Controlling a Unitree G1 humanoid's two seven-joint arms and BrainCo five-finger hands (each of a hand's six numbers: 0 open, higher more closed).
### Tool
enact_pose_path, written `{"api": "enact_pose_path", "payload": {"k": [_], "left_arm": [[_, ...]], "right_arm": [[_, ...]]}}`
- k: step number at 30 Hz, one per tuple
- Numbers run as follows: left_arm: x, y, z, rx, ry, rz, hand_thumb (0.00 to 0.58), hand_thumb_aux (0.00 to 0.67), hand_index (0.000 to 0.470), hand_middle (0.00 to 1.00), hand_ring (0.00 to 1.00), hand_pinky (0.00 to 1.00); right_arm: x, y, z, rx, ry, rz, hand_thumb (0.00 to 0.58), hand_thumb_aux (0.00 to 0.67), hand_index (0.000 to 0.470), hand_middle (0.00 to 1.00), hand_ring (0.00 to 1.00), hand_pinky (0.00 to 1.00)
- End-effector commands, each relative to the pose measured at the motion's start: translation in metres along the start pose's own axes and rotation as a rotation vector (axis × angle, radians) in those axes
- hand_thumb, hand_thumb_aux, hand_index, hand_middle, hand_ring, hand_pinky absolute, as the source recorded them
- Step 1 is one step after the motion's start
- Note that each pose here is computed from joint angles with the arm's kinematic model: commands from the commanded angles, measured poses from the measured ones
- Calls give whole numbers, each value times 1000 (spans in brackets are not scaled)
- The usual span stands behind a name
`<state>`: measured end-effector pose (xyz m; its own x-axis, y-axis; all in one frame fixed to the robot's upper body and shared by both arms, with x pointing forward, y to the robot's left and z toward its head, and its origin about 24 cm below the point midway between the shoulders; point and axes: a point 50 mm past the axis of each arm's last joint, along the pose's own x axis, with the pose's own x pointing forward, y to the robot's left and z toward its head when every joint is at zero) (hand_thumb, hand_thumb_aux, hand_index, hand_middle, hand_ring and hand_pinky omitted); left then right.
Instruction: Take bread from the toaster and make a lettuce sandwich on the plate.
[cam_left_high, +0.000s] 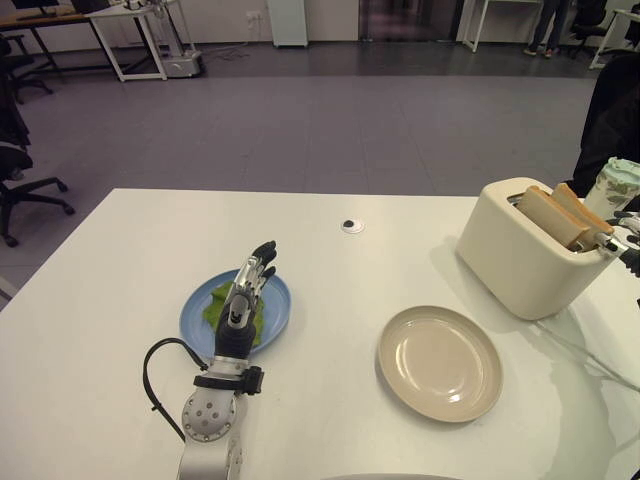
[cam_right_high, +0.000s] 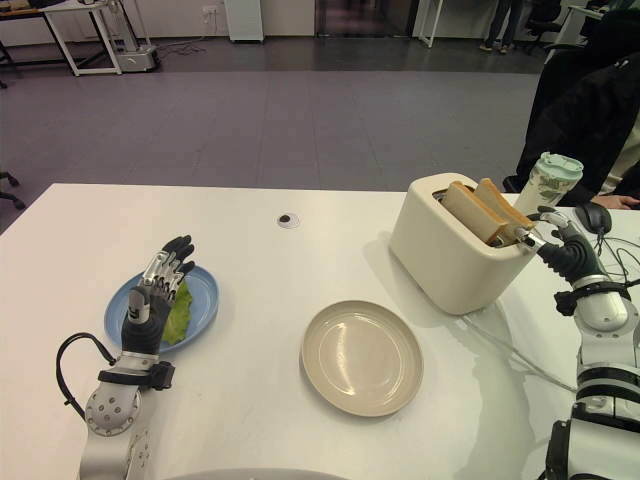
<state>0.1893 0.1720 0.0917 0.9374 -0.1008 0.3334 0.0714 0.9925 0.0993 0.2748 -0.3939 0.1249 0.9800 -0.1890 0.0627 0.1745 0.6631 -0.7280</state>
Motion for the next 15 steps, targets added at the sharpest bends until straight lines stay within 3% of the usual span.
{"api": "enact_pose_path", "payload": {"k": [1,6,8,11,13,14,15], "left_arm": [[-2,2,0,2,9,-1,0,0,0,0,0,0],[-3,1,0,2,10,3,0,0,0,0,0,0],[-3,1,0,1,11,6,0,0,0,0,0,0],[-4,1,0,1,12,9,0,0,0,0,0,0],[-5,1,0,2,12,11,0,0,0,0,0,0],[-6,1,1,1,13,11,0,0,0,0,0,0],[-6,1,1,1,13,13,0,0,0,0,0,0]], "right_arm": [[4,7,10,-6,-51,33,413,310,217,0,0,0],[14,21,32,-9,-132,73,377,273,192,0,0,0],[17,23,34,-12,-124,77,398,294,206,0,0,0],[20,19,34,-18,-104,61,485,399,280,0,0,0],[21,15,33,-21,-91,49,546,507,356,0,0,0],[21,13,32,-23,-80,43,572,594,417,0,0,0],[22,11,31,-25,-70,38,577,623,437,0,0,0]]}}
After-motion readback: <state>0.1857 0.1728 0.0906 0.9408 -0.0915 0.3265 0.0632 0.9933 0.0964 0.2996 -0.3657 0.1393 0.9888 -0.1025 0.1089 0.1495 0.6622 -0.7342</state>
